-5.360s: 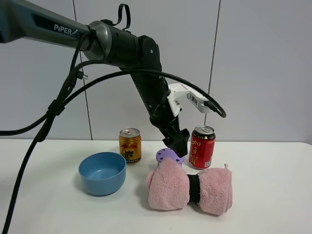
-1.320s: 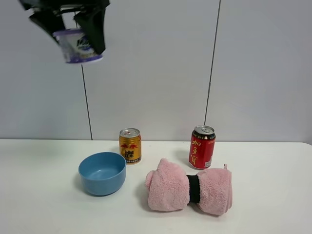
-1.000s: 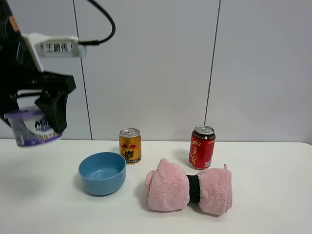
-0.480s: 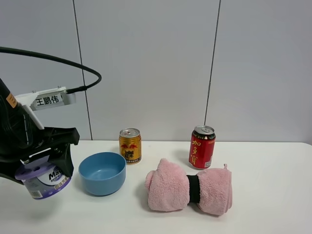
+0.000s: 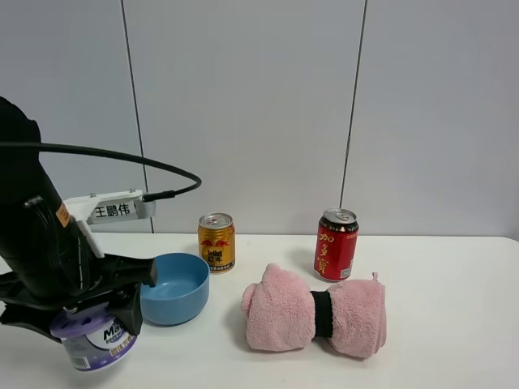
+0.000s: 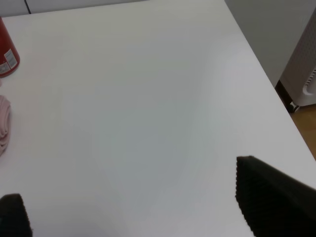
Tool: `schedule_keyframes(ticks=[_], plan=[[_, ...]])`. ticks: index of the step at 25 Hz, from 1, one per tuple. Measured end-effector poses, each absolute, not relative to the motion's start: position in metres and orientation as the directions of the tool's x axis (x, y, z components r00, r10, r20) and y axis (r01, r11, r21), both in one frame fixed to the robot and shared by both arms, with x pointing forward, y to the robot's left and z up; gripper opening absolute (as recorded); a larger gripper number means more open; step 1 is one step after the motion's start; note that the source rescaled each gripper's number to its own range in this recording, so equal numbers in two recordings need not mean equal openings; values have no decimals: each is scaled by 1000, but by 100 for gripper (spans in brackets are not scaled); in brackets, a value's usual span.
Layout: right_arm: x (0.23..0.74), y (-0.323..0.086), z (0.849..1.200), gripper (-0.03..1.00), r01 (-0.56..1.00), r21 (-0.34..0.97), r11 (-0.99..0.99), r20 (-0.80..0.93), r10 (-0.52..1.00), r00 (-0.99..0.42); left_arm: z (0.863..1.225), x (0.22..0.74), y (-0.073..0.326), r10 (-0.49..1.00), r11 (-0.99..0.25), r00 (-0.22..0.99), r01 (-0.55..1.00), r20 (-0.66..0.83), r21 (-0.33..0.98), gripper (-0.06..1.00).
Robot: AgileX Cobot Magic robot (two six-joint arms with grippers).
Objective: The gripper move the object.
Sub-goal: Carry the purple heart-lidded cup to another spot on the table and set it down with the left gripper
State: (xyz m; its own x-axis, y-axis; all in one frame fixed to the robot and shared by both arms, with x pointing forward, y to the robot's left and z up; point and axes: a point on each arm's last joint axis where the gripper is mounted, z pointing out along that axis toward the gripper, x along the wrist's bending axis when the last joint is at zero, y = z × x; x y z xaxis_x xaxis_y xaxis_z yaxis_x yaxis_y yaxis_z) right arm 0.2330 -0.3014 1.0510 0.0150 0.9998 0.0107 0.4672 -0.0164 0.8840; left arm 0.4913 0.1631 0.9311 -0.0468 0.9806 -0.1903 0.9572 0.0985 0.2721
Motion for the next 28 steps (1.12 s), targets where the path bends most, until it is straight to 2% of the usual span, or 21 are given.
schedule_keyframes(ticks=[12,28], plan=[[233,-301,1051,100,467,884,-16,11,1000,15,919,497,132,978,48,7,963,-206,264,0],[233,-301,1051,100,467,884,-16,11,1000,15,898,500,127,982,-7,55,966,-181,258,2]])
